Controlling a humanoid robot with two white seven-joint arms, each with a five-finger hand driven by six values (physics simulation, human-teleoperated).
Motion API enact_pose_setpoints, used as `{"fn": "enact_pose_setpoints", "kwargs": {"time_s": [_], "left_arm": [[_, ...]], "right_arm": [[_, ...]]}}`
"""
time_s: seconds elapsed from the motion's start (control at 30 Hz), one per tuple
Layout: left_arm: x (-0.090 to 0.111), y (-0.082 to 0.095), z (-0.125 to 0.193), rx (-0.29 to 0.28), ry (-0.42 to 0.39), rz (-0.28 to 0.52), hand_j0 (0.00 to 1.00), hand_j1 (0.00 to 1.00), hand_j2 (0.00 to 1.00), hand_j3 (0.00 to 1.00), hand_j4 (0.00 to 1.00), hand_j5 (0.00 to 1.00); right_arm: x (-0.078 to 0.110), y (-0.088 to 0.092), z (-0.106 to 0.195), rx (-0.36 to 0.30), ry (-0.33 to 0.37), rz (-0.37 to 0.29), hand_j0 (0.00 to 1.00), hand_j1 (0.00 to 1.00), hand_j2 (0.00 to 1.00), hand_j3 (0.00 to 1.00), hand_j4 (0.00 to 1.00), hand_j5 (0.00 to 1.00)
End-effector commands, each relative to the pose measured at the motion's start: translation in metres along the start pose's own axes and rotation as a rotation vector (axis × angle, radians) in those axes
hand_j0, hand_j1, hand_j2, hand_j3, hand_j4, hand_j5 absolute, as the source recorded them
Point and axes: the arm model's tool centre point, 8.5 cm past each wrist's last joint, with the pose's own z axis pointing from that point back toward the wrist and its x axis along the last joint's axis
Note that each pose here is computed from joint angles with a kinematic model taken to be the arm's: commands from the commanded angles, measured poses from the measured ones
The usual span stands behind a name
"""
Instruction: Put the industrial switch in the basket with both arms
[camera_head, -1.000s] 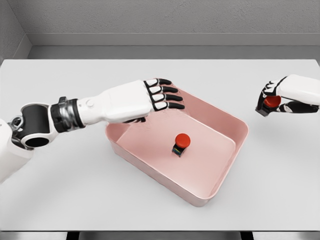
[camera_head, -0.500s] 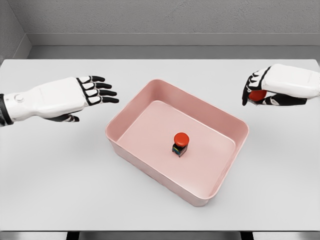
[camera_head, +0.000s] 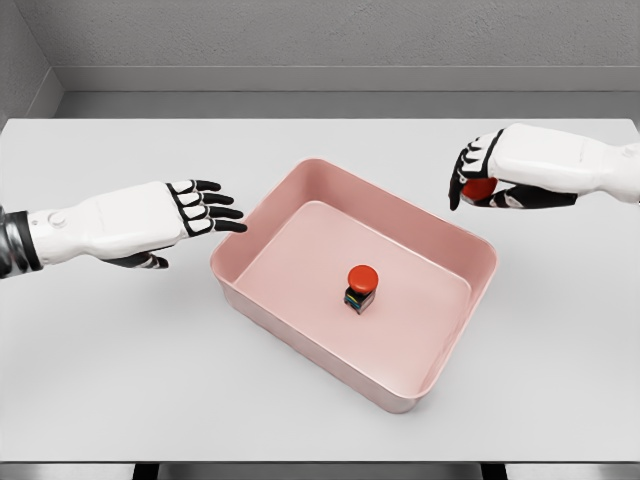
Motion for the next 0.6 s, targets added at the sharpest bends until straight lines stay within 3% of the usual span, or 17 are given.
{"fn": "enact_pose_setpoints", "kwargs": {"time_s": [0.0,0.4,0.57], "left_arm": [[0.000,0.000,0.000,0.004,0.001,0.005,1.00,1.00,1.00,1.00,1.00,1.00],[-0.001,0.003,0.000,0.008,0.002,0.000,1.00,1.00,1.00,1.00,1.00,1.00],[-0.001,0.002,0.000,0.006,0.001,0.000,1.00,1.00,1.00,1.00,1.00,1.00]], "right_arm": [[0.003,0.000,-0.009,-0.018,-0.026,-0.012,0.45,0.45,0.45,0.45,0.45,0.45],[0.011,0.003,-0.023,-0.095,-0.112,-0.160,0.43,0.43,0.43,0.43,0.43,0.43],[0.013,-0.006,-0.023,-0.108,-0.121,-0.151,0.43,0.43,0.43,0.43,0.43,0.43]]}}
